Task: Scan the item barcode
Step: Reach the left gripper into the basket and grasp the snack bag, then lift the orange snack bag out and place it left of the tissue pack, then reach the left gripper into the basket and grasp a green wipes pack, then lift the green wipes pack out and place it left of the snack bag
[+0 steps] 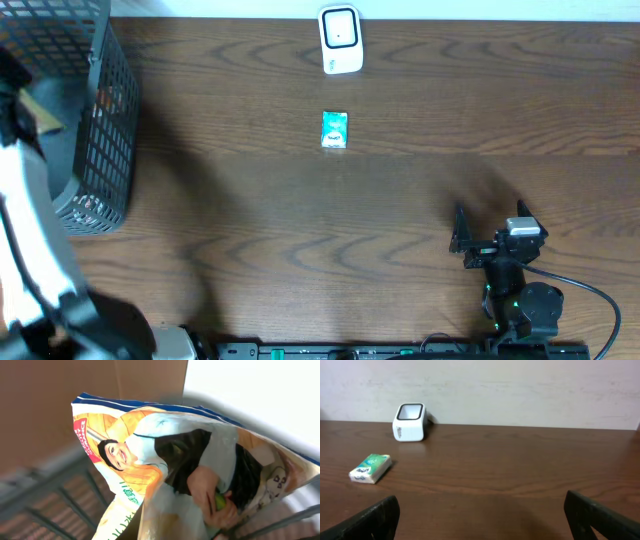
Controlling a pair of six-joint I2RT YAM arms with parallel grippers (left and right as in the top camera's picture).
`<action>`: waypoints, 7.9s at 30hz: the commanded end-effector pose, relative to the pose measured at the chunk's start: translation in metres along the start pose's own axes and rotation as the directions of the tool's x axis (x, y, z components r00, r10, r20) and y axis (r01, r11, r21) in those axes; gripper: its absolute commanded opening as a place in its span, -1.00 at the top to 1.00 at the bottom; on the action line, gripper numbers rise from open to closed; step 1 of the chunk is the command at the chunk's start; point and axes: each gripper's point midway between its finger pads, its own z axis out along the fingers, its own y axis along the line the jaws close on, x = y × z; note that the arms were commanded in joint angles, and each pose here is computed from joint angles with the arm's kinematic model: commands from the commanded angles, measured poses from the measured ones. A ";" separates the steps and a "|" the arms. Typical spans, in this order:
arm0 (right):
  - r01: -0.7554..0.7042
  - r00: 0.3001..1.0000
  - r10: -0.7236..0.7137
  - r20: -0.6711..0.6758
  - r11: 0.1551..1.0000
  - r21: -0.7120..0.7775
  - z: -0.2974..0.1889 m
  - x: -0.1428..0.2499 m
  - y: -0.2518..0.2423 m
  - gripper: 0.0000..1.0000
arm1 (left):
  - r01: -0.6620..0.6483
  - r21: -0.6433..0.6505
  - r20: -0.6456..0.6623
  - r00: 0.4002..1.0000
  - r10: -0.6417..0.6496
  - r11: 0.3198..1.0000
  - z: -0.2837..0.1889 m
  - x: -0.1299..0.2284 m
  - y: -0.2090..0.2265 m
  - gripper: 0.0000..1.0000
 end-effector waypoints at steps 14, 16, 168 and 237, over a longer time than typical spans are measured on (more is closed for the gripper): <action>0.000 1.000 0.000 0.000 1.000 -0.004 0.000 0.000 0.001 -0.99 | 0.108 0.754 0.024 0.981 -0.192 0.648 -0.163 -0.069 -0.135 0.85; 0.000 1.000 0.000 0.000 1.000 -0.004 0.000 0.000 0.001 -0.98 | 0.115 0.773 -0.009 0.985 -0.170 0.624 -0.166 -0.059 -0.151 0.86; 0.000 1.000 0.000 0.000 1.000 -0.004 0.000 0.000 0.001 -0.99 | -0.342 -0.118 -0.758 0.638 0.138 0.932 0.078 0.260 0.148 -0.50; 0.000 1.000 0.000 0.000 1.000 -0.004 0.000 0.000 0.001 -0.98 | 0.037 0.862 -0.193 0.946 0.261 0.505 -0.120 0.122 -0.267 0.86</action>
